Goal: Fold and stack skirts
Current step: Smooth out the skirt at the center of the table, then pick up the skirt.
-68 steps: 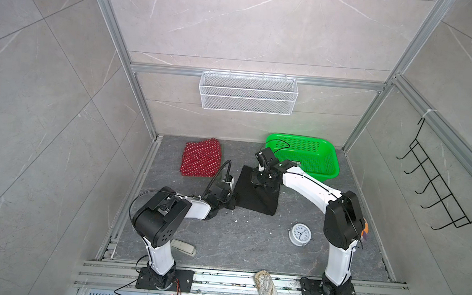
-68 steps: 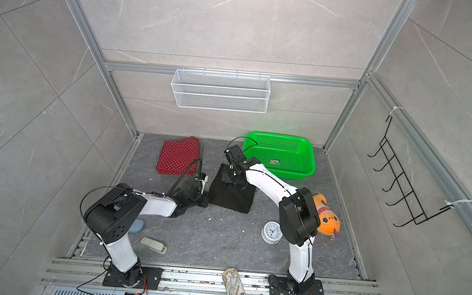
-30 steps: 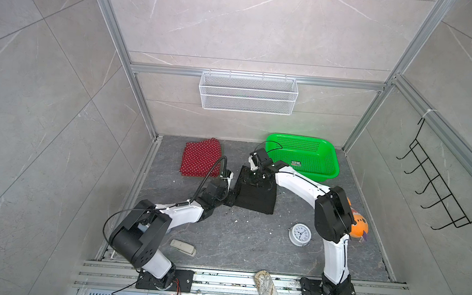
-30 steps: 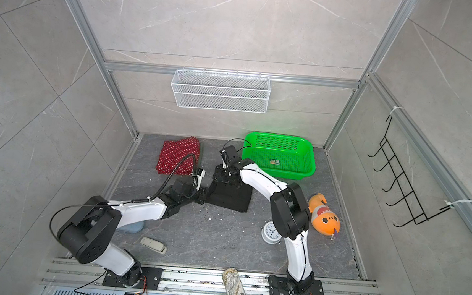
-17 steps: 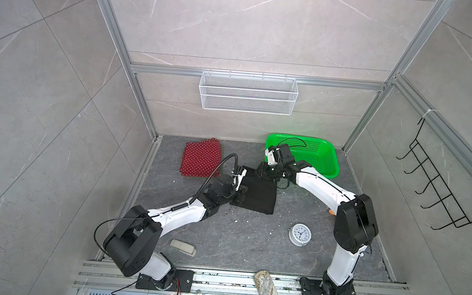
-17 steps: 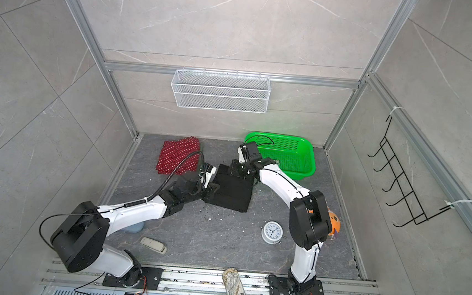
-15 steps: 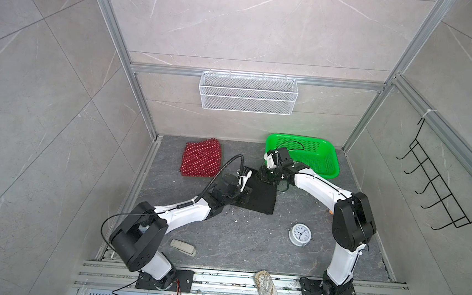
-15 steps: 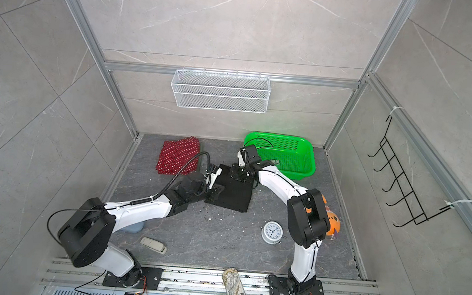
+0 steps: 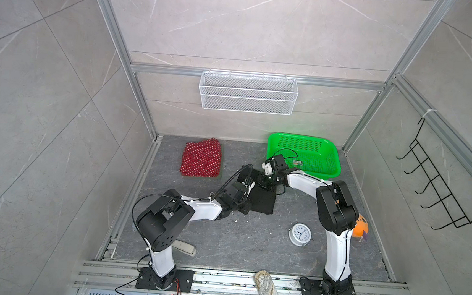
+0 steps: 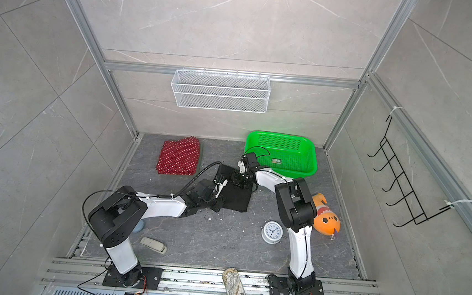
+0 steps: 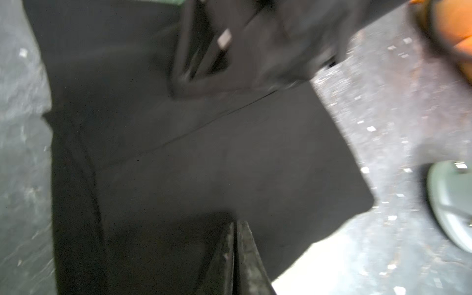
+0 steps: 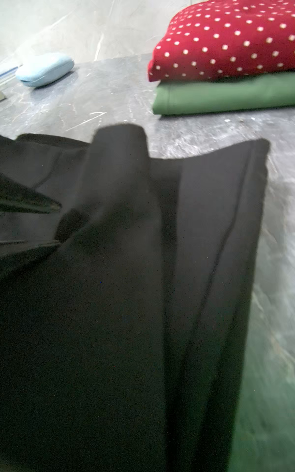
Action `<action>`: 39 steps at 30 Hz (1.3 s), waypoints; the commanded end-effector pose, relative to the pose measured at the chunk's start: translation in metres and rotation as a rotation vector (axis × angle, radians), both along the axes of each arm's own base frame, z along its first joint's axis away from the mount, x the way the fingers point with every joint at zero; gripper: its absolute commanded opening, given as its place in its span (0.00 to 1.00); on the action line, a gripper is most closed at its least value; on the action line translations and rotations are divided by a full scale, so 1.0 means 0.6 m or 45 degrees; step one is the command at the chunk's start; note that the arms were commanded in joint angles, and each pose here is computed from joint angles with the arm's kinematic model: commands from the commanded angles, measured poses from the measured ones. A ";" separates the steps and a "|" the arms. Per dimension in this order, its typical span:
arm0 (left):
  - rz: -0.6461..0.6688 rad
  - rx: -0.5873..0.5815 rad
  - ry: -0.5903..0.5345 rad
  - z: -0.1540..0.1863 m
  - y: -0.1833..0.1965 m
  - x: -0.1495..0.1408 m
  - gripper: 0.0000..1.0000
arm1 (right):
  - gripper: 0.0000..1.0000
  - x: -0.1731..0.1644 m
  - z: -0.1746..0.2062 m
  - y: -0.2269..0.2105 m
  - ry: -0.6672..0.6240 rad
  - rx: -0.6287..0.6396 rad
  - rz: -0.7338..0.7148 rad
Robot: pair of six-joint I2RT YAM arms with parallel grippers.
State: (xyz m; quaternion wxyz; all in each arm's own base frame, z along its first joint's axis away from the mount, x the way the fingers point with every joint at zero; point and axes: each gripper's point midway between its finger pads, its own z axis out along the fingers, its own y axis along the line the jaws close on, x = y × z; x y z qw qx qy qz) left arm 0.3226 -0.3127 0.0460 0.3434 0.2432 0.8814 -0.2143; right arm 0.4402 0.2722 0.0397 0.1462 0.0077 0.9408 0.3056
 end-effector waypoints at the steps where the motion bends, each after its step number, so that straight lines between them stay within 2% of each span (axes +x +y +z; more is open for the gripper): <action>1: 0.061 -0.023 0.004 -0.013 0.012 0.009 0.09 | 0.23 0.016 -0.012 -0.008 0.006 0.021 -0.048; 9: 0.045 -0.015 0.013 -0.033 0.015 0.003 0.09 | 0.24 0.021 -0.009 -0.016 -0.004 0.035 -0.051; 12: 0.040 -0.051 -0.014 -0.011 0.009 0.010 0.11 | 0.24 0.020 0.015 -0.014 -0.046 0.047 -0.022; 15: 0.032 -0.083 -0.042 0.023 0.001 0.017 0.17 | 0.25 0.016 0.043 -0.016 -0.093 0.044 0.006; 17: 0.019 -0.111 -0.057 0.050 -0.005 0.024 0.32 | 0.26 0.013 0.059 -0.024 -0.128 0.019 0.012; 21: 0.018 -0.179 -0.052 0.091 -0.006 0.040 0.53 | 0.28 0.005 0.082 -0.036 -0.173 -0.014 0.007; 26: 0.082 -0.342 -0.009 0.129 0.030 0.066 0.99 | 0.31 -0.017 0.099 -0.056 -0.207 -0.056 -0.016; 30: 0.172 -0.326 0.031 0.131 0.065 0.079 1.00 | 0.32 -0.045 0.105 -0.076 -0.212 -0.082 -0.037; 34: 0.239 -0.371 0.072 0.129 0.086 0.090 1.00 | 0.32 -0.076 0.111 -0.096 -0.214 -0.100 -0.063; 39: 0.319 -0.181 0.174 0.087 0.109 0.099 1.00 | 0.32 -0.105 0.108 -0.109 -0.204 -0.106 -0.082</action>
